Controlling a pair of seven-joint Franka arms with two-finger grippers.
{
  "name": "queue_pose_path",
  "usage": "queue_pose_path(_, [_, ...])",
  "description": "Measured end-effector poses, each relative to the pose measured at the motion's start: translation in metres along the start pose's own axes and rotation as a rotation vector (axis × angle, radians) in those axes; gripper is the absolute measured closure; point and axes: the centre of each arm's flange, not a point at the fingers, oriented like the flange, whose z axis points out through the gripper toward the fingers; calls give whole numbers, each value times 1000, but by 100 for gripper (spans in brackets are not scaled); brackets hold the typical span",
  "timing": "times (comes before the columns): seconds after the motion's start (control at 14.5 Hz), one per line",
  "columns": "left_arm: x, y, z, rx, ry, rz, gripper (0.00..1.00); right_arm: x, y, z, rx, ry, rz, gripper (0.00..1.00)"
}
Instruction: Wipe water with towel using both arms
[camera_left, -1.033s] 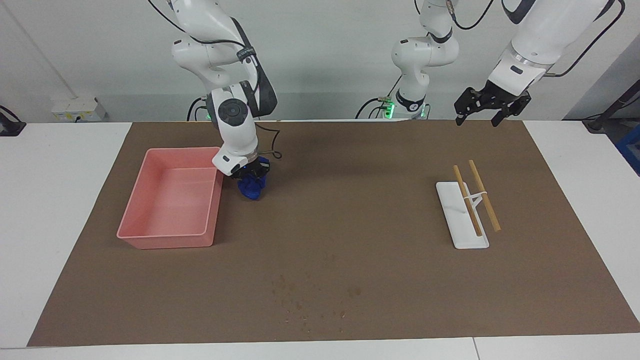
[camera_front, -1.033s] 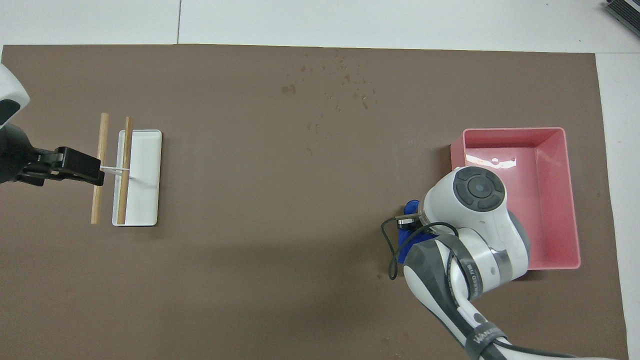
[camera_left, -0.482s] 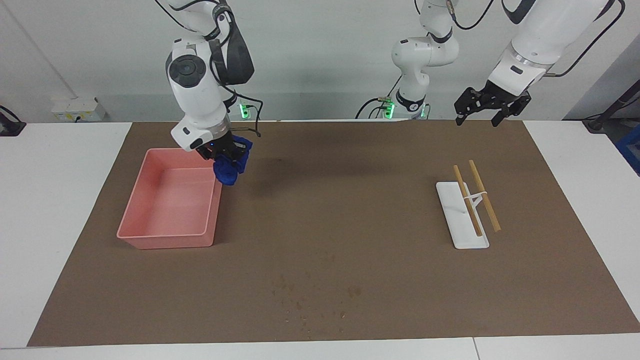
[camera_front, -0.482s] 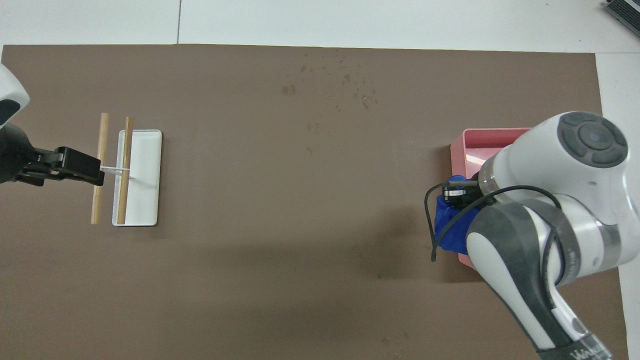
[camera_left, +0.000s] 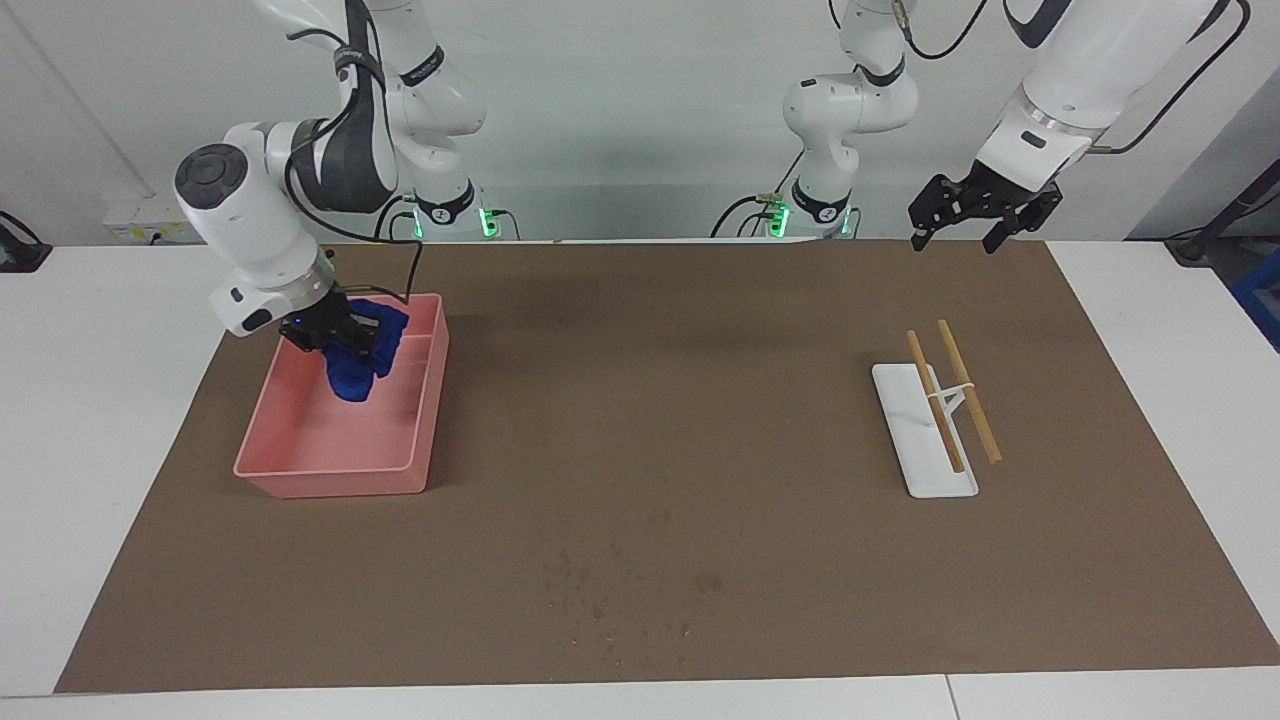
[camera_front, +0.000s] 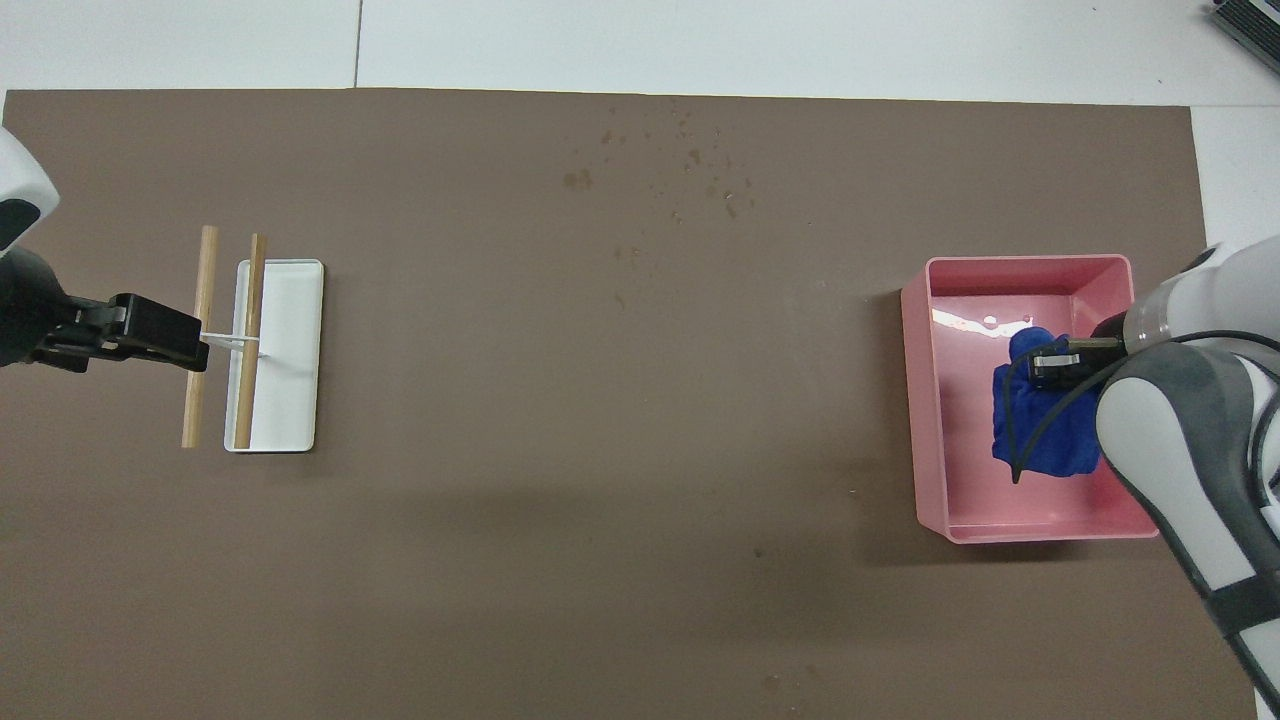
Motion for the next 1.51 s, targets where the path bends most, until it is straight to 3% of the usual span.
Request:
queue_pose_path(0.41, [0, 0, 0, 0, 0, 0, 0, -10, 8, 71, 8, -59, 25, 78])
queue_pose_path(0.55, [0, 0, 0, 0, 0, 0, 0, -10, 3, 76, 6, -56, 44, 63])
queue_pose_path(0.76, [0, 0, 0, 0, 0, 0, 0, -8, 1, 69, 5, -43, 44, 28])
queue_pose_path(0.96, [0, 0, 0, 0, 0, 0, 0, -2, -5, 33, 2, -28, 33, 2])
queue_pose_path(1.51, [0, 0, 0, 0, 0, 0, 0, -3, -74, -111, -25, 52, 33, 0])
